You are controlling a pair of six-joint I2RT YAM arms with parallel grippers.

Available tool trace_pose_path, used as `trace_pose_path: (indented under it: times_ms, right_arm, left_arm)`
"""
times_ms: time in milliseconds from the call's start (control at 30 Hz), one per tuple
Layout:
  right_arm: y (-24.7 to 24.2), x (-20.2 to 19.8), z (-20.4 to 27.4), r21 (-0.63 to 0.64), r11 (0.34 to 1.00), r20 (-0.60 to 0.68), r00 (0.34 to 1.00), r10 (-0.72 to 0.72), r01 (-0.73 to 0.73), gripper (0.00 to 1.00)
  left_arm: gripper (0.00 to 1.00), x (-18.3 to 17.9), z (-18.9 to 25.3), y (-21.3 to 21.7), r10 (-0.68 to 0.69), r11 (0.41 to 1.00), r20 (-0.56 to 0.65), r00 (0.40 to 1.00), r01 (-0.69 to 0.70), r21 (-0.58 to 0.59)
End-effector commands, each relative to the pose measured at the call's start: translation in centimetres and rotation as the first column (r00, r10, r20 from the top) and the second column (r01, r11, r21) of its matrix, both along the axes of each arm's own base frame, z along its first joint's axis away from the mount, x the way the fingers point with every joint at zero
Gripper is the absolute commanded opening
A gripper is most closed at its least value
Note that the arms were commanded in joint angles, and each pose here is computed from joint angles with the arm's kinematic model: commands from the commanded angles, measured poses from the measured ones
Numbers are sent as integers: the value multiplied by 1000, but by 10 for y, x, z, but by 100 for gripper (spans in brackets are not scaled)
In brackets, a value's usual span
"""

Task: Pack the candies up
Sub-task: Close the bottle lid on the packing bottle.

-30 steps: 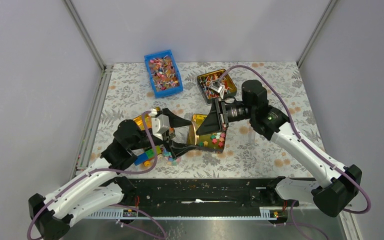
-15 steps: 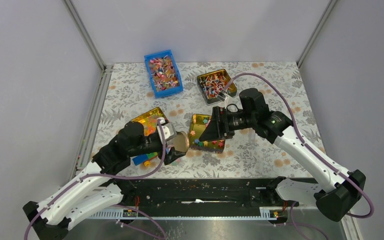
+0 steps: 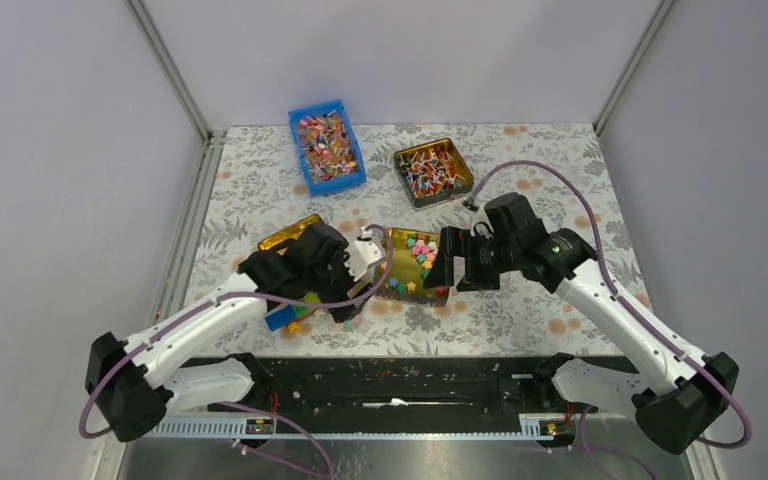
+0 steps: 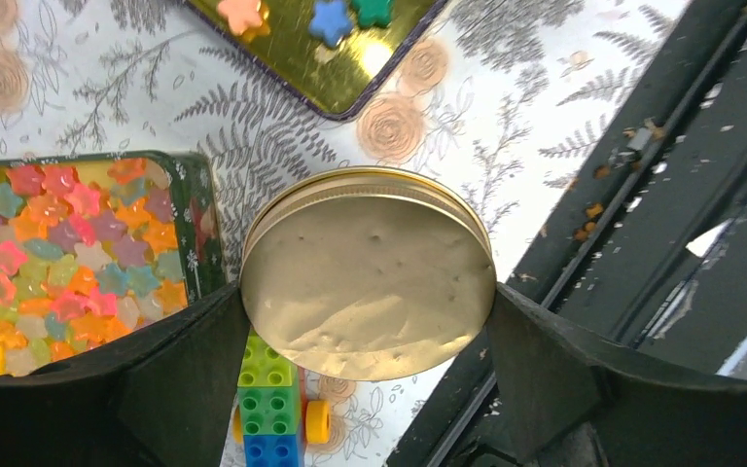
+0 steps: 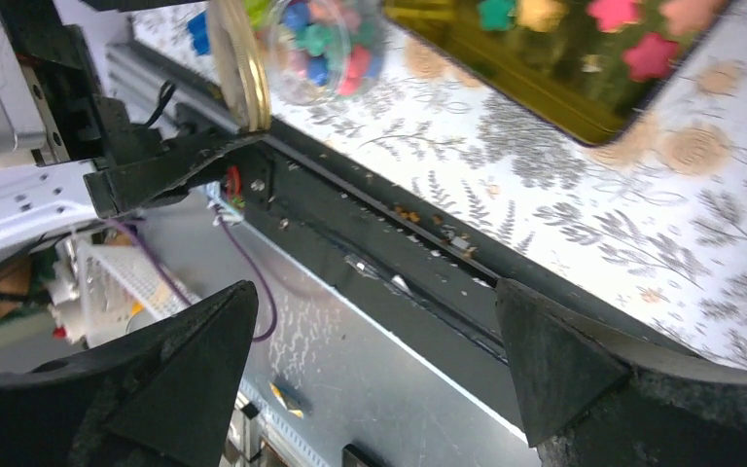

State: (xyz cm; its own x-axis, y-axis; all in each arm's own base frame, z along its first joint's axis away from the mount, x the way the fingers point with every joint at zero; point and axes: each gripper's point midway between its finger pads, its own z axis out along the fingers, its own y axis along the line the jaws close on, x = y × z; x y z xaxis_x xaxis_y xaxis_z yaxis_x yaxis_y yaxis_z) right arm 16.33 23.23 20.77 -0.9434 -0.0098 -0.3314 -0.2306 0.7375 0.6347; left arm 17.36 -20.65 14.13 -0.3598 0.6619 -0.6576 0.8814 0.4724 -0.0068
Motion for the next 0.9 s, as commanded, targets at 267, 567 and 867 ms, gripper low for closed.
trace_pose_path:
  times_ms: [267, 567, 867]
  right_arm:
    - [-50, 10, -17, -80, 980, 3, 983, -183, 183, 100]
    - [-49, 11, -21, -84, 982, -15, 985, -174, 172, 100]
    - [-45, 11, -23, -82, 984, -37, 987, -160, 156, 100]
  left_arm:
    - [66, 25, -33, 15, 97, 961, -61, 993, -77, 265]
    - [67, 13, -48, 28, 107, 937, -119, 987, -60, 344]
    - [67, 6, -55, 22, 115, 952, -138, 984, -69, 298]
